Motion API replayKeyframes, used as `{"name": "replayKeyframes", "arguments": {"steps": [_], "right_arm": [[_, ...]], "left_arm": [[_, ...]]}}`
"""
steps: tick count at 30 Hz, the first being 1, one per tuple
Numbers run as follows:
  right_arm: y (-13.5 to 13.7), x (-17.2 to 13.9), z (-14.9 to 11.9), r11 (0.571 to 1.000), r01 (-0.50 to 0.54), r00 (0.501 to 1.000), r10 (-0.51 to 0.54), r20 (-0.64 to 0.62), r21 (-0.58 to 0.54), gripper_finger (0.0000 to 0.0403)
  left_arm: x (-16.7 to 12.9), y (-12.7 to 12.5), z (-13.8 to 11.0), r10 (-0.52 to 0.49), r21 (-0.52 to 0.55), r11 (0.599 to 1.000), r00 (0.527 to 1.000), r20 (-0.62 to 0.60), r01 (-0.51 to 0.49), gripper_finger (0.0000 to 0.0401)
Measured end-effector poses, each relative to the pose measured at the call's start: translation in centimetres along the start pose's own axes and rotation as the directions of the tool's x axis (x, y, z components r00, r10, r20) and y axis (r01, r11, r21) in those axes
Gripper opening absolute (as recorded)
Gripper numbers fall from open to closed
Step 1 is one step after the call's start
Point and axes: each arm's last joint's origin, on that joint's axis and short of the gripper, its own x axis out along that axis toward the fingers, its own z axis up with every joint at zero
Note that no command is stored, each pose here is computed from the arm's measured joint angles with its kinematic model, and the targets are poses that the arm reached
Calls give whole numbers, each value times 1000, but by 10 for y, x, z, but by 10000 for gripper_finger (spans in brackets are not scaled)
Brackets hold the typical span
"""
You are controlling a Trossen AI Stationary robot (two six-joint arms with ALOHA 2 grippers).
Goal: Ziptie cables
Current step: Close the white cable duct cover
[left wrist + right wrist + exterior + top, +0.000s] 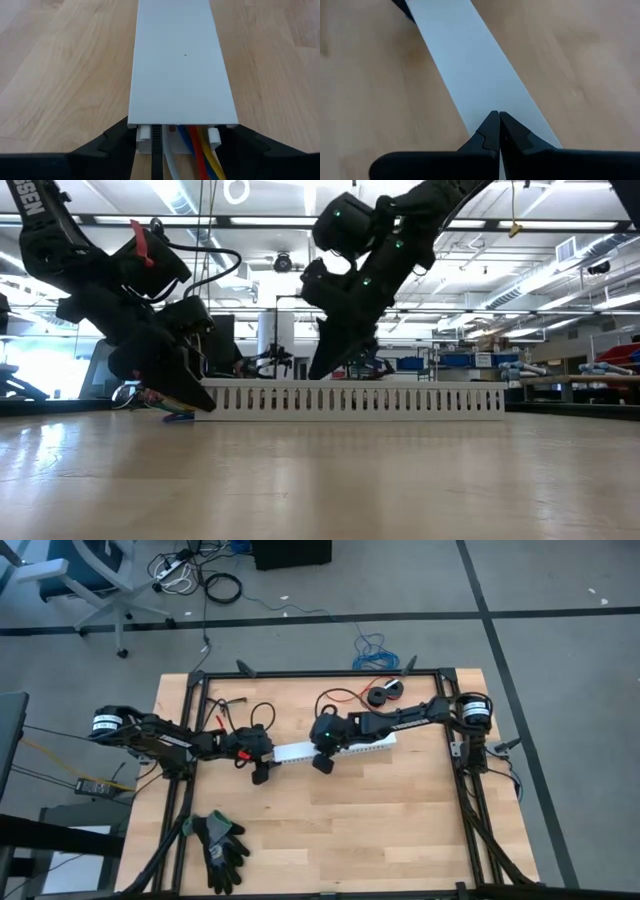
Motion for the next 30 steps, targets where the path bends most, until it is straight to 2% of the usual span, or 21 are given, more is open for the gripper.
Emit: {"name": "replayKeyframes", "arguments": {"steps": [3,11,22,30], "right_arm": [[-2,14,2,998,-68,997,68,31,6,0],[0,21,10,992,-111,982,118,145,-56,0],[0,12,10,994,-68,989,78,123,-83,0],[-1,11,9,995,-62,992,70,109,-82,0]], "left_arm": [[0,0,0,0,0,1000,1000,0,0,237],[0,0,0,-1,0,1000,1000,8,1,237],[-1,0,0,-11,-4,1000,1000,1,11,243],[0,-1,6,-27,22,999,1000,3,26,223]]}}
